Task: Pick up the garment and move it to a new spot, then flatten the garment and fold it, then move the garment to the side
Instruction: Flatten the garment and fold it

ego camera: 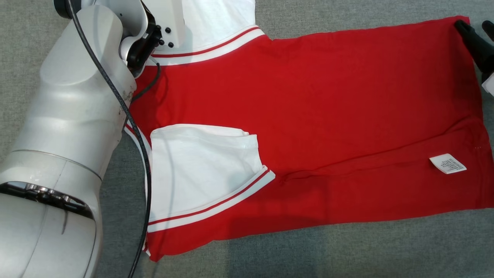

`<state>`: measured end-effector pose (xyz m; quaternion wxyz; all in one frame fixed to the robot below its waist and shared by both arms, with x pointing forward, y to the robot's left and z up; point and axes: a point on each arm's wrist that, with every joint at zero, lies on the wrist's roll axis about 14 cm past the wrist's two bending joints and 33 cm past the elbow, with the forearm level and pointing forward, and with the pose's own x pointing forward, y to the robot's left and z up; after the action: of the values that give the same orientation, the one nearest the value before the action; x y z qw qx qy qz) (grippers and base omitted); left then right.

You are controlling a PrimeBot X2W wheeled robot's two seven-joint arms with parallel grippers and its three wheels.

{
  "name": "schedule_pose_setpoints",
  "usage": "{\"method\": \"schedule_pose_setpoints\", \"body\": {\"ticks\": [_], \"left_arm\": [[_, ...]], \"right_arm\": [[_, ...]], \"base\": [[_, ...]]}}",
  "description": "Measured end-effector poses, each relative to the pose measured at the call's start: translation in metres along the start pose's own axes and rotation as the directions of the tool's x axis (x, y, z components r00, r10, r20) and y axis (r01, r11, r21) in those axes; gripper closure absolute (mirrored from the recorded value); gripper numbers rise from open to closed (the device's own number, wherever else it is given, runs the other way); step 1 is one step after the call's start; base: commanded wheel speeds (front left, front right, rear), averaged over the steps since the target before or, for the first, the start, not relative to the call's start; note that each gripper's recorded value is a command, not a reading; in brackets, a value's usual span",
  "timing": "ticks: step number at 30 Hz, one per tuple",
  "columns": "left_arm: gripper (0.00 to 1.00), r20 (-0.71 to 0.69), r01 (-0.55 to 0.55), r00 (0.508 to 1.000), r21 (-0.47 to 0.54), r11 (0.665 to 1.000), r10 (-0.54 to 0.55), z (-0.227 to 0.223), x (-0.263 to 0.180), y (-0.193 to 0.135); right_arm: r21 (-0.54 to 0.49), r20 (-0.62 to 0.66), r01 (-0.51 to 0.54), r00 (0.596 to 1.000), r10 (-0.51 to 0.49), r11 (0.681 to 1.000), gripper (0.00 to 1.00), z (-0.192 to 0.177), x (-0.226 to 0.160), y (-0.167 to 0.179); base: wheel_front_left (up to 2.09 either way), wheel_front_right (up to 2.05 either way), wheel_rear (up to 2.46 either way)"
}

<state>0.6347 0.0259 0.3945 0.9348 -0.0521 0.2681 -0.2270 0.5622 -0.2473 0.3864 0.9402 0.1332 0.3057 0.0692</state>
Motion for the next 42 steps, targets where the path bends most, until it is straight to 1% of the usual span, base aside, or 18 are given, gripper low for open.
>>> {"method": "schedule_pose_setpoints", "body": {"ticks": [2, 4, 5, 6, 7, 8, 9, 10, 11, 12, 16, 20, 25, 29, 33, 37, 42], "left_arm": [[1.00, -0.003, -0.004, 1.000, 0.004, 1.000, 0.004, -0.001, -0.001, 0.003], [1.00, -0.005, -0.004, 1.000, 0.008, 1.000, 0.004, -0.002, -0.002, 0.005], [1.00, -0.005, -0.004, 1.000, 0.008, 1.000, 0.004, -0.002, -0.002, 0.005], [1.00, -0.006, -0.002, 1.000, 0.009, 1.000, 0.002, -0.002, -0.002, 0.004], [1.00, -0.006, 0.001, 1.000, 0.009, 1.000, -0.001, -0.002, -0.002, 0.004], [1.00, -0.007, 0.003, 1.000, 0.006, 1.000, -0.003, -0.003, -0.002, 0.004], [1.00, -0.006, 0.003, 1.000, 0.002, 1.000, -0.003, -0.003, -0.003, 0.004], [1.00, -0.005, 0.005, 1.000, 0.000, 1.000, -0.005, -0.002, -0.003, 0.003], [1.00, -0.005, 0.005, 1.000, 0.000, 1.000, -0.005, -0.002, -0.003, 0.003], [1.00, -0.004, 0.008, 1.000, 0.001, 1.000, -0.008, -0.002, -0.003, 0.003], [1.00, 0.031, 0.013, 0.999, 0.012, 1.000, -0.014, 0.003, -0.004, 0.003], [1.00, 0.092, 0.016, 0.996, 0.031, 0.999, -0.019, 0.013, -0.006, 0.005], [1.00, 0.200, -0.011, 0.980, 0.056, 0.998, -0.001, 0.037, -0.015, 0.017], [1.00, 0.268, 0.001, 0.963, 0.075, 0.997, -0.021, 0.059, -0.019, 0.012], [1.00, 0.288, 0.021, 0.957, 0.085, 0.996, -0.044, 0.066, -0.024, 0.006], [1.00, 0.327, 0.041, 0.942, 0.094, 0.995, -0.069, 0.078, -0.035, 0.003], [1.00, 0.319, 0.049, 0.945, 0.083, 0.995, -0.073, 0.062, -0.052, 0.008]], "right_arm": [[0.000, -0.017, 0.001, 1.000, -0.001, 1.000, 0.00, -0.004, 0.004, 0.001], [0.001, -0.032, 0.000, 0.999, 0.000, 1.000, 0.05, -0.007, 0.008, 0.002], [0.001, -0.032, 0.000, 0.999, 0.000, 1.000, 0.14, -0.007, 0.008, 0.002], [0.004, -0.041, -0.011, 0.999, 0.011, 1.000, 0.24, -0.008, 0.011, 0.006], [0.000, -0.048, -0.012, 0.999, 0.012, 1.000, 0.31, -0.010, 0.012, 0.007], [0.000, -0.052, -0.013, 0.999, 0.013, 1.000, 0.51, -0.010, 0.014, 0.007], [-0.003, -0.052, -0.015, 0.999, 0.015, 1.000, 0.58, -0.011, 0.015, 0.008], [-0.009, -0.056, -0.018, 0.998, 0.017, 1.000, 0.71, -0.011, 0.015, 0.009], [-0.009, -0.056, -0.018, 0.998, 0.017, 1.000, 1.00, -0.011, 0.015, 0.009], [-0.028, -0.060, -0.022, 0.998, 0.020, 0.999, 1.00, -0.012, 0.017, 0.011], [-0.049, -0.042, -0.023, 0.999, 0.021, 0.999, 1.00, -0.009, 0.022, 0.012], [-0.075, 0.019, -0.033, 0.999, 0.034, 0.997, 1.00, 0.004, 0.027, 0.016], [-0.086, 0.094, -0.036, 0.995, 0.044, 0.996, 1.00, 0.023, 0.030, 0.020], [-0.091, 0.125, -0.047, 0.990, 0.059, 0.995, 1.00, 0.032, 0.033, 0.024], [-0.087, 0.136, -0.074, 0.987, 0.086, 0.993, 1.00, 0.034, 0.034, 0.032], [-0.091, 0.170, -0.105, 0.978, 0.120, 0.990, 1.00, 0.045, 0.027, 0.040], [-0.085, 0.189, -0.135, 0.971, 0.149, 0.987, 1.00, 0.046, 0.013, 0.044]], "base": [[0.00, 0.00, 0.00], [0.00, 0.00, 0.00], [0.00, 0.00, 0.00], [0.00, 0.00, 0.00], [0.00, 0.00, 0.00], [0.00, 0.00, 0.00], [0.00, 0.00, 0.00], [0.00, 0.00, 0.00], [0.00, 0.00, 0.00], [0.00, 0.00, 0.00], [0.00, 0.00, 0.00], [0.00, 0.00, 0.00], [0.00, 0.00, 0.00], [0.00, 0.00, 0.00], [0.00, 0.00, 0.00], [0.00, 0.00, 0.00], [0.00, 0.00, 0.00]]}}
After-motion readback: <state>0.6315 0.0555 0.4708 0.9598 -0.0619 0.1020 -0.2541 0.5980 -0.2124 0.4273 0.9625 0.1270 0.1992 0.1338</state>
